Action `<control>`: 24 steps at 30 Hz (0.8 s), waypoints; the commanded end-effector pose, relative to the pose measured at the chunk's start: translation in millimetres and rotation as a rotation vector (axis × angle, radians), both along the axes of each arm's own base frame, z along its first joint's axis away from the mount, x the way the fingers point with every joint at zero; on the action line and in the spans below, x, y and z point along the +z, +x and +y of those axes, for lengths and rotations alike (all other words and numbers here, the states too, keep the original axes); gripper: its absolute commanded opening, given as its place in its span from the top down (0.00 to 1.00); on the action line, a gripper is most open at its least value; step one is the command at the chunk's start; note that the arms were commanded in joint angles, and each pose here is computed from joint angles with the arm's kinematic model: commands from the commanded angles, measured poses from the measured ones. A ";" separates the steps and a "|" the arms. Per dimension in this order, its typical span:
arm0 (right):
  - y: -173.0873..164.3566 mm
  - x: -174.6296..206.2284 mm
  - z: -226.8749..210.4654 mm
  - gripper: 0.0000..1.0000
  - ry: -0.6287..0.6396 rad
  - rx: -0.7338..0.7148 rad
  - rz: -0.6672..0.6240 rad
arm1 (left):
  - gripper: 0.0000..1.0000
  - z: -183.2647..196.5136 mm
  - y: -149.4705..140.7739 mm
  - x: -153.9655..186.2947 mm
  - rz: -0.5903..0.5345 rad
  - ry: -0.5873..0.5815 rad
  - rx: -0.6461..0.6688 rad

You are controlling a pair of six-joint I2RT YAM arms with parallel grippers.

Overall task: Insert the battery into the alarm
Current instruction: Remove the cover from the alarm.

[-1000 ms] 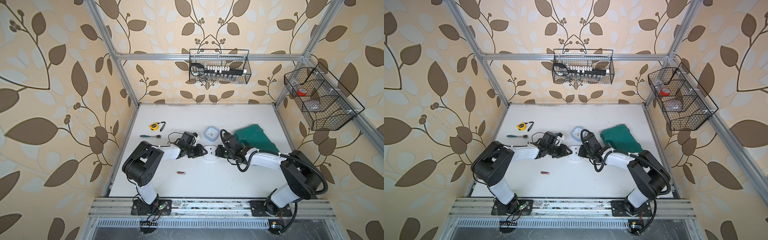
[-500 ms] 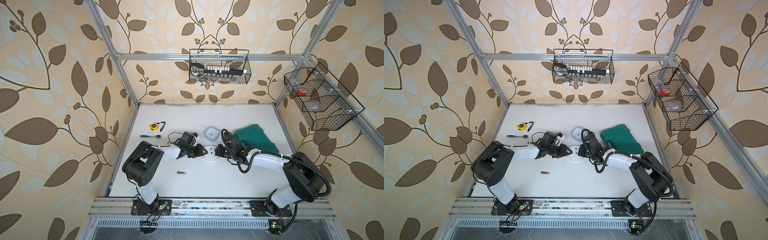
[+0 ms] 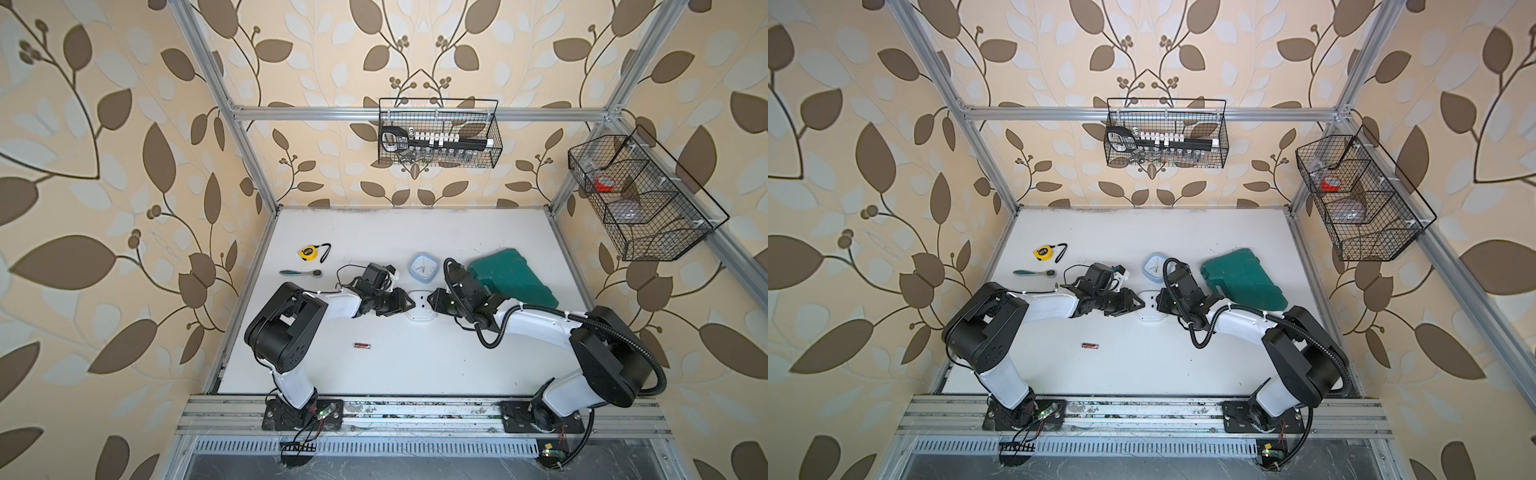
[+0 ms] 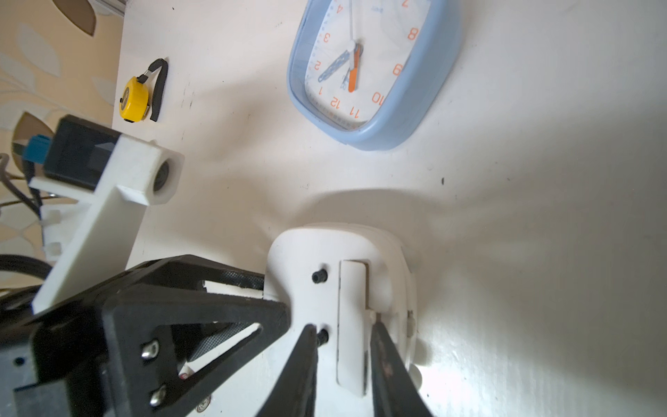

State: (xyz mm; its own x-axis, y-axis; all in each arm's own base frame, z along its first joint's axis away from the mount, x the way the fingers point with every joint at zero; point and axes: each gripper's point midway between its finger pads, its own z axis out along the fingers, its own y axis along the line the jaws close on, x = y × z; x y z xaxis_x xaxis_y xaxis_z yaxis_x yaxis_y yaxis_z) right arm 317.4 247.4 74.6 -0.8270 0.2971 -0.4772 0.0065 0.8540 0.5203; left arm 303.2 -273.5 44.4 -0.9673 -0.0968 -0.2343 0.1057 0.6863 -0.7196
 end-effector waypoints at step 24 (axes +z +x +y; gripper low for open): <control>-1.9 -19.8 1.2 0.82 -0.014 -0.002 0.048 | 0.60 9.7 -8.3 -21.4 0.047 0.084 0.006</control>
State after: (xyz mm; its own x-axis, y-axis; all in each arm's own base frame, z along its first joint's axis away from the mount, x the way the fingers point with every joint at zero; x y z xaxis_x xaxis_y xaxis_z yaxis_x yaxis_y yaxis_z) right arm 315.6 247.3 59.6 -0.8432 0.2915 -0.4517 0.0265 0.8618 0.5066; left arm 303.2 -273.5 44.4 -0.9672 -0.0960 -0.2351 0.1068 0.6864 -0.7194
